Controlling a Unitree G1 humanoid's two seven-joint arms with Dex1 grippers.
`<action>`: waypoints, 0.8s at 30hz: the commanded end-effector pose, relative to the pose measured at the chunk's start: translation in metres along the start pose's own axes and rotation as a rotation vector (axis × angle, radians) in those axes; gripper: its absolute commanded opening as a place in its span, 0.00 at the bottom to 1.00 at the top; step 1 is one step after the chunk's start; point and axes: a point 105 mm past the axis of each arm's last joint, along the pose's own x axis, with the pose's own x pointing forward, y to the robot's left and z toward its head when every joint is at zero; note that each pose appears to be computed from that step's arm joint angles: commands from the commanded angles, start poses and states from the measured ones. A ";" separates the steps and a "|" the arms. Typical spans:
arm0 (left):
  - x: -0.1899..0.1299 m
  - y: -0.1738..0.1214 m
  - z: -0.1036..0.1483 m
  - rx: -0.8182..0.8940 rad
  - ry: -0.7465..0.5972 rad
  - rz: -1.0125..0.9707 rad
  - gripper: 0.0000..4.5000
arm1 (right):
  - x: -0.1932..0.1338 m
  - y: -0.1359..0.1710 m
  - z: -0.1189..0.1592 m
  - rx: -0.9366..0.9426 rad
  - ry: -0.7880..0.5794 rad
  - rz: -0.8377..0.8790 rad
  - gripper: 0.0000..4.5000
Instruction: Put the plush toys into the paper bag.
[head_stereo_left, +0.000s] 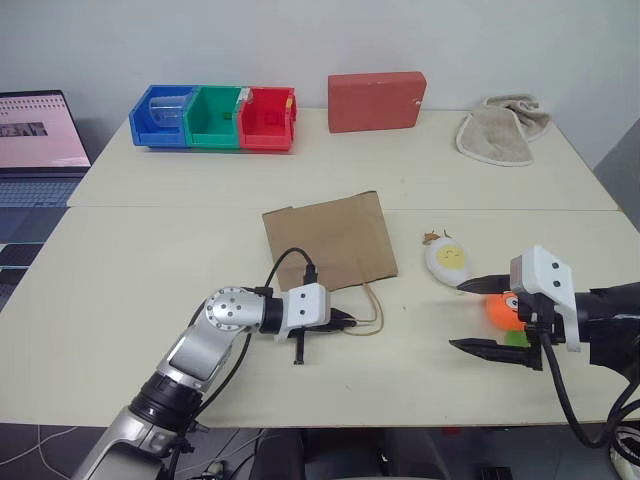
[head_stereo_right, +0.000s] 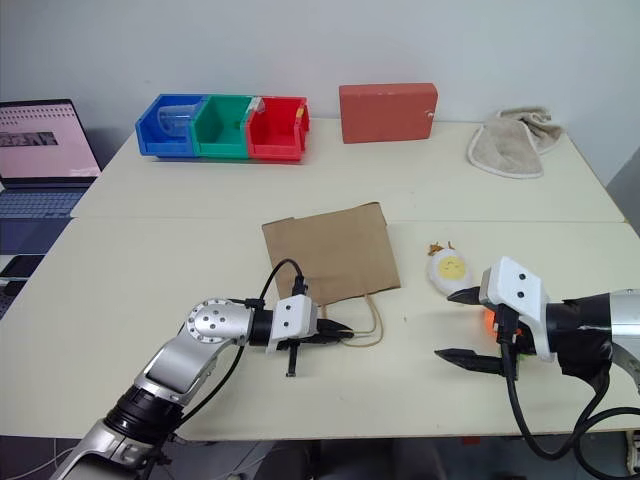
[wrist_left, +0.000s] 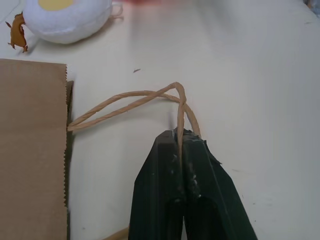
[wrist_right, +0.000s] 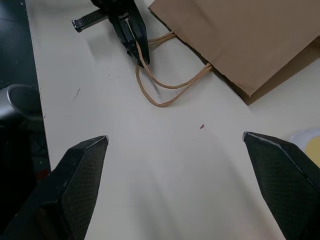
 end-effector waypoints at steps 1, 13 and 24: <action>-0.012 0.018 0.025 -0.012 -0.085 0.042 0.00 | 0.003 0.002 0.003 -0.029 -0.035 -0.020 1.00; -0.037 0.049 0.079 -0.118 -0.270 0.053 0.00 | 0.051 0.006 0.016 -0.062 -0.214 -0.053 0.13; -0.046 0.057 0.095 -0.171 -0.293 0.042 0.00 | 0.147 -0.020 0.042 -0.079 -0.397 -0.293 0.01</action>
